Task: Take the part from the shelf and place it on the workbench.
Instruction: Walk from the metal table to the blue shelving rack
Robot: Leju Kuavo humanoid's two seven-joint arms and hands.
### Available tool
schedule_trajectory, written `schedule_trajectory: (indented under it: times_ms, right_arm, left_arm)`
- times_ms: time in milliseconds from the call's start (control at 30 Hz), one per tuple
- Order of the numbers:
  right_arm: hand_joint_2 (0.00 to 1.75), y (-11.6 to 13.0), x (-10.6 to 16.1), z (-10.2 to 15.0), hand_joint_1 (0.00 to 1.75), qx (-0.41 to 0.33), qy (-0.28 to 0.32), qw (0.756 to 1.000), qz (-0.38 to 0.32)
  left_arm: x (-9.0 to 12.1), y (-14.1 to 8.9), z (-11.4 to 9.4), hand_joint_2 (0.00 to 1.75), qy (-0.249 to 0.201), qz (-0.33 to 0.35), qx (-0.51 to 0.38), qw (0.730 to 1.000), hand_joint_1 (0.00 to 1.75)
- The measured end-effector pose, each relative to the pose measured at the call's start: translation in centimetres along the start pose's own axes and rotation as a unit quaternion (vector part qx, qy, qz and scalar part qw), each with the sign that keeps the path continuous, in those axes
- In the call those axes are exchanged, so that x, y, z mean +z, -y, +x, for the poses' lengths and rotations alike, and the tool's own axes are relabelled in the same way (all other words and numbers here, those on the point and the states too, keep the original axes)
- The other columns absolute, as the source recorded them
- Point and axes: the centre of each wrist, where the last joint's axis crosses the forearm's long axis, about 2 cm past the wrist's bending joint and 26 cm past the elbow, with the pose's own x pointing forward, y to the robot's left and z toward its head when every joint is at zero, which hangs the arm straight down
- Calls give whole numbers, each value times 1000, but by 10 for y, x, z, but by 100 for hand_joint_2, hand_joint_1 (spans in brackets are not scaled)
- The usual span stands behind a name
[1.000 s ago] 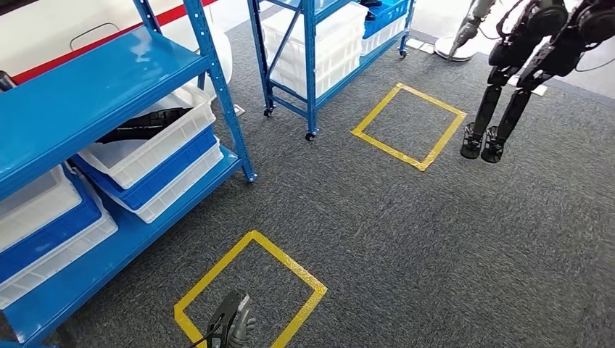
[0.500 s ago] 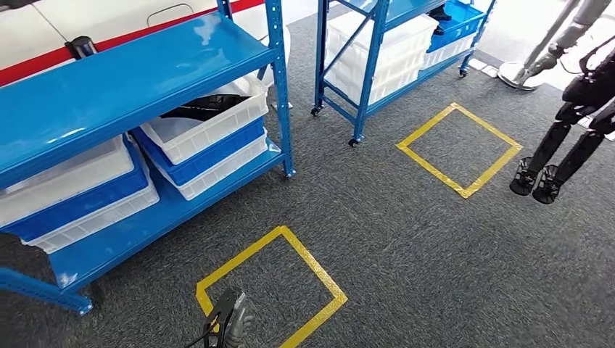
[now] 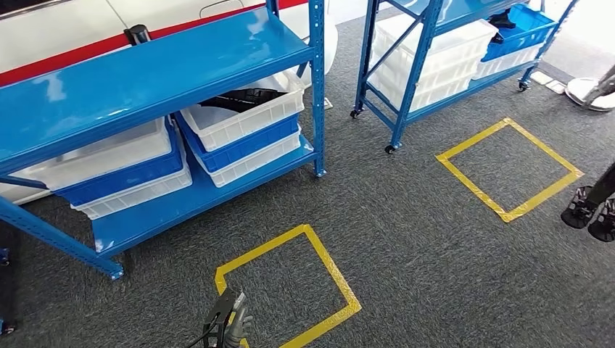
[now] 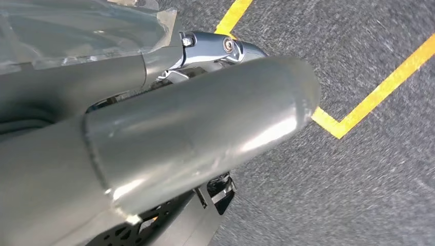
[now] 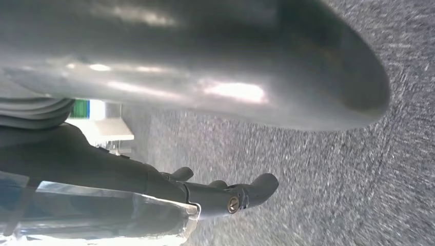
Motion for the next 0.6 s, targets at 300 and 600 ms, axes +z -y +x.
schedule_trajectory:
  times_ms: [300,600]
  right_arm:
    - [0,4,1,6,0,-1,6,1000,-4]
    - [0,8,0,1,0,-5,11,1000,-13]
  left_arm:
    - [-1,-3,3,0,4,2,2,1000,0]
    - [-2,0,2,0,8,-5,19,1000,0]
